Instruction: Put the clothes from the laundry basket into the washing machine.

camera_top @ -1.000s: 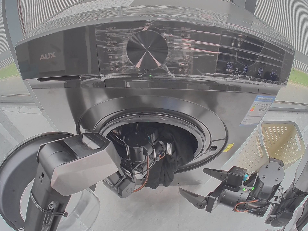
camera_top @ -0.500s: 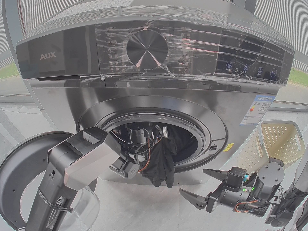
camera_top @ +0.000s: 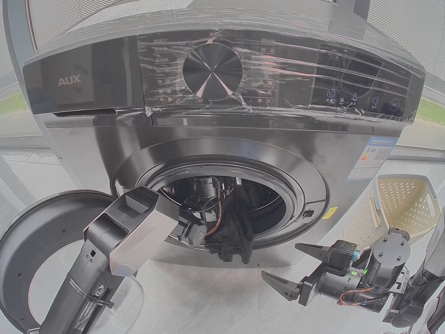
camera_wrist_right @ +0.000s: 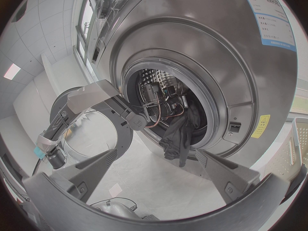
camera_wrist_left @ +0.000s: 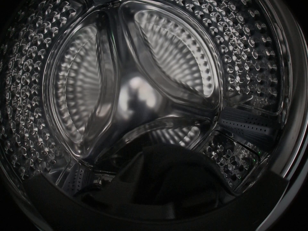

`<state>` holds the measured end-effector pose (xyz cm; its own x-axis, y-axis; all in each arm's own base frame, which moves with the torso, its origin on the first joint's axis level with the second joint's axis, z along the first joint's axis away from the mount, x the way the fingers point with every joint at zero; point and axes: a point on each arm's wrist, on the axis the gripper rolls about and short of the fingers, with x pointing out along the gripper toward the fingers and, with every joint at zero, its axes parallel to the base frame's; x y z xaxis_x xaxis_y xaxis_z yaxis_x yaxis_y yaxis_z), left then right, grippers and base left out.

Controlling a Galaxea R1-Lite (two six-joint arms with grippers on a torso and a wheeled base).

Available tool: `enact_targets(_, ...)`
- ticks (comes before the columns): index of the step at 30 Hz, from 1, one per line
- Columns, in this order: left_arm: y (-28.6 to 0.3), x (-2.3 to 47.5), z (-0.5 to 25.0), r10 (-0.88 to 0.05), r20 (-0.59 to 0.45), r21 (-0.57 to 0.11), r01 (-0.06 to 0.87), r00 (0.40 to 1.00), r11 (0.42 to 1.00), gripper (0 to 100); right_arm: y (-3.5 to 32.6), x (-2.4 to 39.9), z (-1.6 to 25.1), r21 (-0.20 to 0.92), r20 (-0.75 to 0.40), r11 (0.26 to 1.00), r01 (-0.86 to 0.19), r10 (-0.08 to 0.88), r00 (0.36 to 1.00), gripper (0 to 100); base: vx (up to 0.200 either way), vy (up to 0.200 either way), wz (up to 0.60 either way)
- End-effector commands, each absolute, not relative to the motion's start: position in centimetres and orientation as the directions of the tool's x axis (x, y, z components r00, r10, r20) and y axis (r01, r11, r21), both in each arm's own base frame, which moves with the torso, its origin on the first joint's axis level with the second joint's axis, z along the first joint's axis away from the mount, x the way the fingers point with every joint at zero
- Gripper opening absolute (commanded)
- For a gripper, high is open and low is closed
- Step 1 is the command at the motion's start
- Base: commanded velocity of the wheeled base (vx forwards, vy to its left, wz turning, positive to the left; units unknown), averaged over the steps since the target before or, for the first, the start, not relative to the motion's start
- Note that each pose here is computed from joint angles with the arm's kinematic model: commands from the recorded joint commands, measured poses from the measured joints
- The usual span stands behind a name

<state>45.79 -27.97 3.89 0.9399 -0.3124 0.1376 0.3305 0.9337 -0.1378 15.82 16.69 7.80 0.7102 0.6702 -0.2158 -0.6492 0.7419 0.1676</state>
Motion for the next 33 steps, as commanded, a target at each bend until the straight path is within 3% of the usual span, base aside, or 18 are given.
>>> enact_targets(1, -27.7, 45.5, 4.6, -0.307, 0.132, -0.138, 0.325, 0.942, 0.936, 100, 16.7, 15.8, 7.8, 0.167, -0.216, 0.742, -0.649, 0.67, 0.71, 100, 0.0, 0.0, 0.0)
enact_targets(5, -27.1, 44.3, 6.2, -0.314, 0.076, -0.124, 0.321, 0.947, 0.939, 100, 16.7, 15.9, 7.8, 0.168, -0.213, 0.743, -0.648, 0.669, 0.712, 100, 0.0, 0.0, 0.0)
enact_targets(6, -26.5, 42.7, 7.2, -0.325, -0.009, -0.107, 0.323, 0.946, 0.941, 100, 16.7, 15.9, 7.9, 0.168, -0.211, 0.742, -0.649, 0.67, 0.712, 100, 0.0, 0.0, 0.0)
enact_targets(9, -26.3, 41.5, 7.0, -0.34, -0.088, -0.088, 0.333, 0.936, 0.939, 100, 16.7, 15.9, 7.8, 0.168, -0.213, 0.742, -0.649, 0.671, 0.711, 100, 0.0, 0.0, 0.0)
enact_targets(11, -26.3, 39.4, 6.4, -0.381, -0.197, -0.065, 0.376, 0.903, 0.924, 100, 16.7, 15.9, 7.8, 0.167, -0.216, 0.743, -0.648, 0.669, 0.711, 100, 0.0, 0.0, 0.0)
enact_targets(14, -26.5, 38.0, 5.6, -0.419, -0.259, -0.06, 0.418, 0.87, 0.906, 100, 16.7, 15.9, 7.8, 0.168, -0.213, 0.743, -0.648, 0.669, 0.712, 100, 0.0, 0.0, 0.0)
enact_targets(20, -26.1, 36.7, 2.6, -0.408, -0.374, -0.037, 0.426, 0.833, 0.904, 100, 16.6, 15.9, 7.7, 0.167, -0.219, 0.744, -0.647, 0.667, 0.712, 100, 0.0, 0.0, 0.0)
enact_targets(33, -26.1, 36.8, -2.6, -0.401, -0.446, -0.031, 0.434, 0.8, 0.9, 100, 16.5, 16.0, 7.8, 0.168, -0.217, 0.746, -0.644, 0.666, 0.714, 100, 0.0, 0.0, 0.0)
